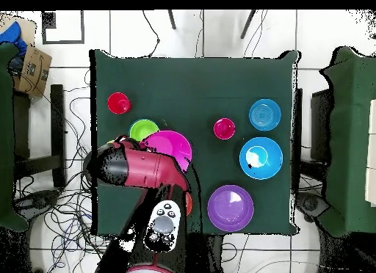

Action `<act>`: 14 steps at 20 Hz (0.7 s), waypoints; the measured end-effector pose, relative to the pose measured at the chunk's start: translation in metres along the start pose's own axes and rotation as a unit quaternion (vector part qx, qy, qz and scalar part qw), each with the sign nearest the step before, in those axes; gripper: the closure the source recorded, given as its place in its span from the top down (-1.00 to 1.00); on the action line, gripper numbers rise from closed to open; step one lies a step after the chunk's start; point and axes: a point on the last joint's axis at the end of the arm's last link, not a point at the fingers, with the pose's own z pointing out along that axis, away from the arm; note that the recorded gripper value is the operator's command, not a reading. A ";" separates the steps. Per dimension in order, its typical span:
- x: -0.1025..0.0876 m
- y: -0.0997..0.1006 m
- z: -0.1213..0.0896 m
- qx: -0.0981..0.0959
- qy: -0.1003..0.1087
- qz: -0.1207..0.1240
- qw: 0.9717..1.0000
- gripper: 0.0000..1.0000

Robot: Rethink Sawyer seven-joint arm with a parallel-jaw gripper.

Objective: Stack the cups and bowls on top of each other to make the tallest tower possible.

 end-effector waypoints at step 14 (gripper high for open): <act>-0.008 -0.014 -0.003 0.011 -0.008 0.009 1.000 1.00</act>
